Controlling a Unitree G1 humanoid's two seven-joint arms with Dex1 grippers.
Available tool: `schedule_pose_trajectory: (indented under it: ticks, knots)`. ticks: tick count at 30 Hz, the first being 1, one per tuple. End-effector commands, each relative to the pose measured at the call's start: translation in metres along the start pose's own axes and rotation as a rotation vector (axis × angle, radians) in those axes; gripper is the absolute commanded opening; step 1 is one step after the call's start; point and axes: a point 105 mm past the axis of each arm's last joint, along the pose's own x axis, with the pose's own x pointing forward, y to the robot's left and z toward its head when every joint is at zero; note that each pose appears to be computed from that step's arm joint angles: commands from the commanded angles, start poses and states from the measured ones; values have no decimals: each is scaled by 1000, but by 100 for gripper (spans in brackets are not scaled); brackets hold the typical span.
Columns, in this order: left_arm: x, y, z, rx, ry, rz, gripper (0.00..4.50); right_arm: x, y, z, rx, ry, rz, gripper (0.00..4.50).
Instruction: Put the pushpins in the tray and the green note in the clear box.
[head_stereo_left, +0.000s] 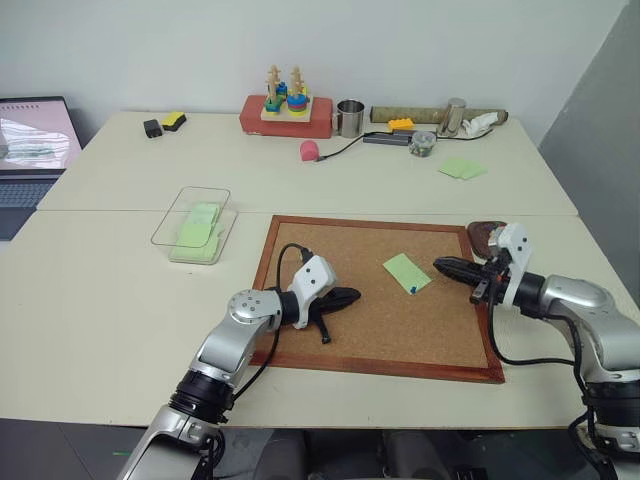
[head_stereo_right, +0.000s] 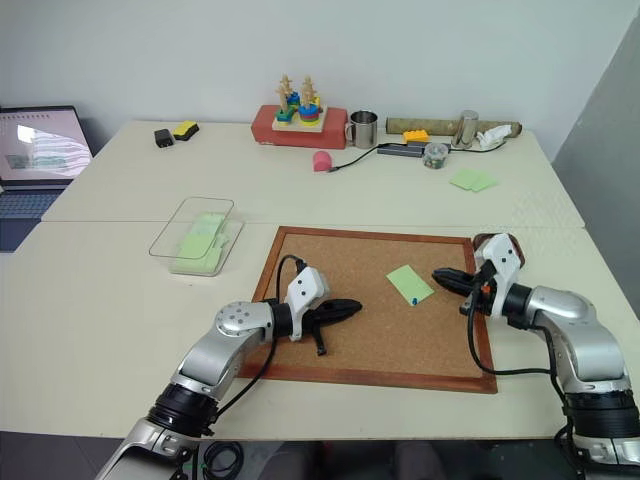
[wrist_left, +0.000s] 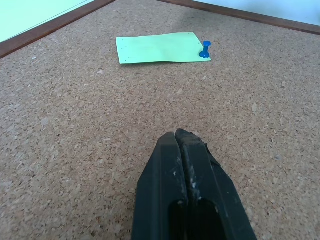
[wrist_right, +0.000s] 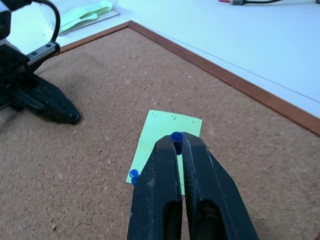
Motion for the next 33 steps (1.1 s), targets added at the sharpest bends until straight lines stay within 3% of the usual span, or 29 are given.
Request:
schedule_pose_trajectory:
  ticks: [1,10,19,26,33]
  knots:
    - [-3,-5,-22,-40,77,1,0,-15,-28,14,-69,-10,-142,2]
    - [-18,-2,-24,-44,82,46,0,-40,-108,1,-282,183,-592,2]
    - [-15,-2,-23,-48,76,55,0,-28,-123,-13,-282,225,-640,2]
    - [-13,-4,-23,-50,74,50,0,-23,-125,-20,-262,226,-629,144]
    - [-13,-4,-23,-51,74,49,0,-26,-125,-5,-267,163,-633,296]
